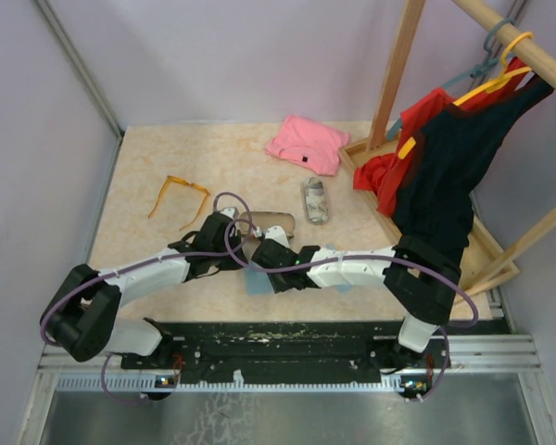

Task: Organize the sunglasses
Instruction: Fold the glasses cleaning cloth at the center of the board.

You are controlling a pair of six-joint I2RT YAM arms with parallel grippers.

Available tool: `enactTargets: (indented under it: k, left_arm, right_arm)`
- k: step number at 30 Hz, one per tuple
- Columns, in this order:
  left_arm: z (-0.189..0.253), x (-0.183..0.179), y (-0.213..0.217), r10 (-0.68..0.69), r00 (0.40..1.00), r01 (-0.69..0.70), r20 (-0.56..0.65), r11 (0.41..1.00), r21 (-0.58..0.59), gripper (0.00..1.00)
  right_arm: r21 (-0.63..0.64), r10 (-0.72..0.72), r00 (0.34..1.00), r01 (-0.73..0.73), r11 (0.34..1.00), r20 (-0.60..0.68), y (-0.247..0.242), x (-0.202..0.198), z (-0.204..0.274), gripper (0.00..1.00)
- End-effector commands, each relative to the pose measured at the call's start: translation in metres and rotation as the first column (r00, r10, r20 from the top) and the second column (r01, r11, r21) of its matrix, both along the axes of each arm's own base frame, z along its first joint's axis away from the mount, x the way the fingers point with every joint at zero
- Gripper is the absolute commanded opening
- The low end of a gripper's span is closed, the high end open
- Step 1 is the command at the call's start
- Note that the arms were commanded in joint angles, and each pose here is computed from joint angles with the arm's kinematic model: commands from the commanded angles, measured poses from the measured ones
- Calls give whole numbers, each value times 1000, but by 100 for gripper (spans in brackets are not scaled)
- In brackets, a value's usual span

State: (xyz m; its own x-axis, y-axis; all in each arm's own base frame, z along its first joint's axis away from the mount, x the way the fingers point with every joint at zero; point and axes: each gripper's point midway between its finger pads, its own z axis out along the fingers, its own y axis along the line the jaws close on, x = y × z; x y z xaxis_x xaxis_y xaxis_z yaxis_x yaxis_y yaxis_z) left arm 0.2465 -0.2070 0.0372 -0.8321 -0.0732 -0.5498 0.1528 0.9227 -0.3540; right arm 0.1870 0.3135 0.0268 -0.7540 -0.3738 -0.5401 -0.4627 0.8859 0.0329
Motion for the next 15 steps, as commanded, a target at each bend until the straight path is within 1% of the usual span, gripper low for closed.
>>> enactTargets:
  k: [1,7,12,15]
  left_arm:
    - [5,4,-3,-5,1000,6,19,1000,-23,1]
    - [5,4,-3,-7,1000,8,22,1000,-20,1]
    - [5,4,-3,-6,1000,7,22,1000,-22,1]
    - [5,3,-3,-8,1000,9,20,1000,-25,1]
  right_arm:
    - [27,-14,999,14,1000,31,15,8,11,30]
    - [-6,-2,1000,2,1000,12,15,6,1,24]
    - [-36,2,1000,-2,999,-6,11,4,-5,23]
    - [-49,1,1000,-2,999,-10,9,3,-6,15]
